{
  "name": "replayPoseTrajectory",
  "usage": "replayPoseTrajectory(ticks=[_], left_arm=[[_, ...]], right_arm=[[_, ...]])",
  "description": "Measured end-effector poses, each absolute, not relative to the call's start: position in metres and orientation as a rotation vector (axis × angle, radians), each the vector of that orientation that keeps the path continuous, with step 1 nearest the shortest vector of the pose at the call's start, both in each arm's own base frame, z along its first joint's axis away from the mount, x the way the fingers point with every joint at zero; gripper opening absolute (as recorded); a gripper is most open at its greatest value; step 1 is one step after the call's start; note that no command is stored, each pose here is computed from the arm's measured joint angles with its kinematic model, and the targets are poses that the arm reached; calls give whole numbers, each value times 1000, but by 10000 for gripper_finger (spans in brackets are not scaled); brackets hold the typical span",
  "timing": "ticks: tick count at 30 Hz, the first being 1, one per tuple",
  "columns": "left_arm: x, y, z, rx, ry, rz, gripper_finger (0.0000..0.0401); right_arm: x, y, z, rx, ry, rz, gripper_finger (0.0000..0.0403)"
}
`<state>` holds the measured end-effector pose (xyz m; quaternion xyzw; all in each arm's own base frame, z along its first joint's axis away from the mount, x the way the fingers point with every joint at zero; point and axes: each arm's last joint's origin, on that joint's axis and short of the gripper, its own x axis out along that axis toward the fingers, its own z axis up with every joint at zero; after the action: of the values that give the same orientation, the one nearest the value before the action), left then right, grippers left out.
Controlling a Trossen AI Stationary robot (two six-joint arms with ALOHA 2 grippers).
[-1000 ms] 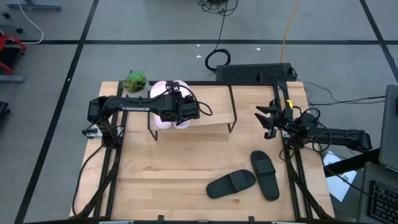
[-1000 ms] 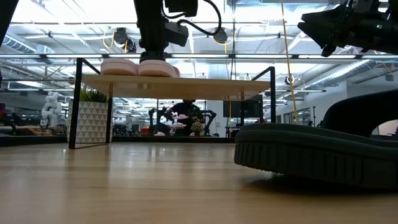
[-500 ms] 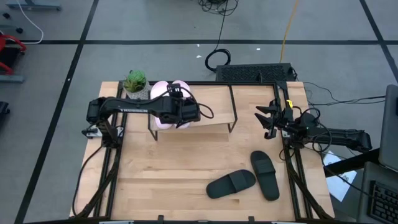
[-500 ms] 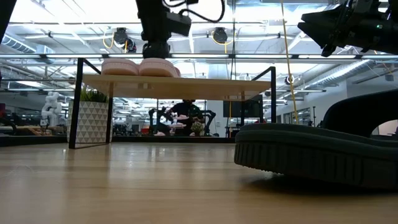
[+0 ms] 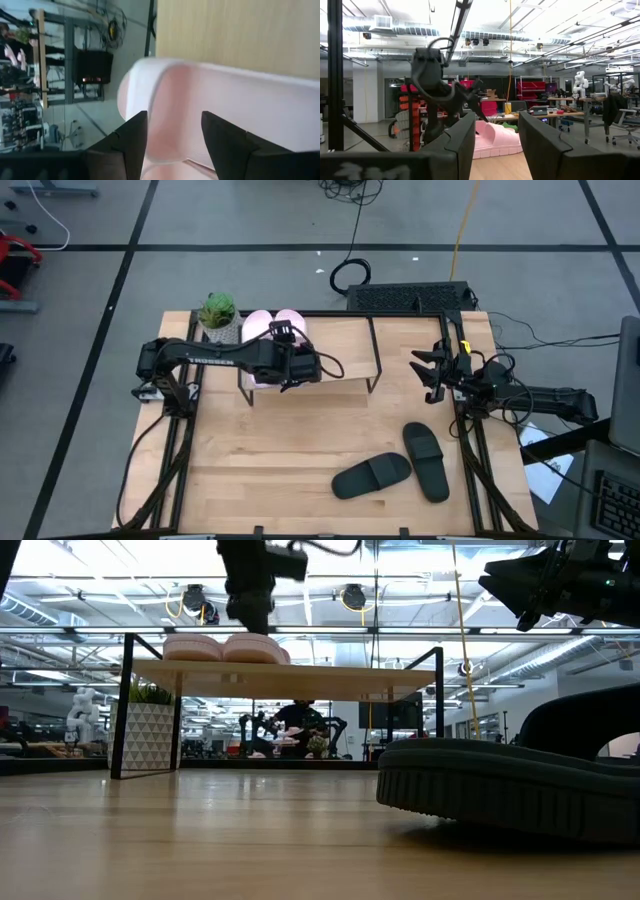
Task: Pick and place slides into the shelf
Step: Put the right black slipper on the shelf
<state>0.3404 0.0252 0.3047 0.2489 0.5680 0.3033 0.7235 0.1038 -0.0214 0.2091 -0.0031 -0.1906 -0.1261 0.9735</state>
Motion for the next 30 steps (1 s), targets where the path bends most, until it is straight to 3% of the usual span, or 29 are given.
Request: replayPoseTrajectory(ticks=[9,16,22,30], left_arm=[[303,-25,360,415,952,634,191],[257,-75,397,264,722,510,191],[240,-108,399,202,665,419,191],[226,-129,397,157,654,397,191]], right_arm=[[104,-21,208,-19,-375,-239,141],[102,-10,214,-83,-437,115,141],[95,-1,231,-92,-568,284,141],[91,17,285,-221,-693,427,141]])
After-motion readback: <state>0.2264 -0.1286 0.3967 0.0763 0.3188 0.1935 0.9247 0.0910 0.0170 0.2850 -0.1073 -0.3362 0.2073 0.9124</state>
